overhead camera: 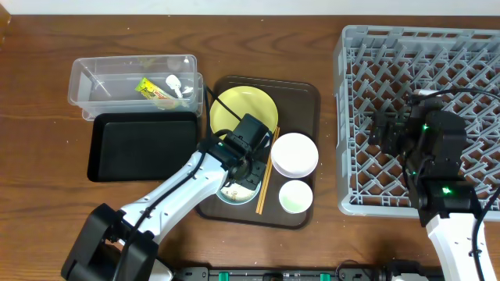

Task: Sort waste into correct bins and load items into the dishwasher rack
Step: 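Reach the left gripper to the light-blue rice bowl and grasp its rim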

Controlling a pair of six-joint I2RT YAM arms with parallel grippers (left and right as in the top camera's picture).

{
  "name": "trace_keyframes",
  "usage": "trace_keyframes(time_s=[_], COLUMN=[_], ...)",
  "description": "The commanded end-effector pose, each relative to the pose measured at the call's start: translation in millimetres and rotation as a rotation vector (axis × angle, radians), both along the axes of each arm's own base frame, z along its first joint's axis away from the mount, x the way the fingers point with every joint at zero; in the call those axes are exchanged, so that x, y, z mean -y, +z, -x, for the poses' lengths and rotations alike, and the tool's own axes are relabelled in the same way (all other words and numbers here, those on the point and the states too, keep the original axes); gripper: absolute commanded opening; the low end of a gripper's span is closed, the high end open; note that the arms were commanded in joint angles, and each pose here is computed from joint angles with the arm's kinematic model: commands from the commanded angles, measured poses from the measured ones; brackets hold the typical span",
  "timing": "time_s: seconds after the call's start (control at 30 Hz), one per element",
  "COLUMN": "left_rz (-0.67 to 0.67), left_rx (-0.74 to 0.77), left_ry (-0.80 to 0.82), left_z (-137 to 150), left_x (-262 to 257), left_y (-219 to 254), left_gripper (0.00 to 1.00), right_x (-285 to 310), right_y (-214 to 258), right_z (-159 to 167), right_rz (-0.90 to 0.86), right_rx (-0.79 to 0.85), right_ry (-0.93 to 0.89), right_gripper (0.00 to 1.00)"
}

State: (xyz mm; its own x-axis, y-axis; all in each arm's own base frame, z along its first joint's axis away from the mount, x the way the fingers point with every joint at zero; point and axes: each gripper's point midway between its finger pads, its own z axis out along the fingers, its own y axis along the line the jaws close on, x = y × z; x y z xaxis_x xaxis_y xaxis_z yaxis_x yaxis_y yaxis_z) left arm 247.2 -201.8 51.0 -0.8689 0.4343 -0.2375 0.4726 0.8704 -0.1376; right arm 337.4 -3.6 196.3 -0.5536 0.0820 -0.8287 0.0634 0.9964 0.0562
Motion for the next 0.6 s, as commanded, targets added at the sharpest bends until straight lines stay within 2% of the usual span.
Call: trace_keyframes(time_s=[0.0,0.3,0.4,0.57], left_rz=[0.052,0.179,0.171,0.101], left_rx=[-0.022,-0.112,-0.109,-0.094], left_ry=[-0.025,-0.074,-0.071,-0.051], left_z=[0.8,18.4,17.8,17.0], left_x=[11.8,32.5,31.2,17.7], left_y=[6.1,12.4,11.5,-0.2], left_gripper=[0.36,0.37,0.46,0.48], right_x=[-4.6,-4.6,-4.6,-4.6], right_y=[11.0,11.0,11.0,11.0], right_z=[-3.0,-3.0,-3.0,-3.0], right_rz=[0.006,0.006,0.006,0.006], right_rx=[0.026,0.026,0.026,0.026], right_ry=[0.020,0.020,0.020,0.020], right_gripper=[0.99,0.99,0.99,0.99])
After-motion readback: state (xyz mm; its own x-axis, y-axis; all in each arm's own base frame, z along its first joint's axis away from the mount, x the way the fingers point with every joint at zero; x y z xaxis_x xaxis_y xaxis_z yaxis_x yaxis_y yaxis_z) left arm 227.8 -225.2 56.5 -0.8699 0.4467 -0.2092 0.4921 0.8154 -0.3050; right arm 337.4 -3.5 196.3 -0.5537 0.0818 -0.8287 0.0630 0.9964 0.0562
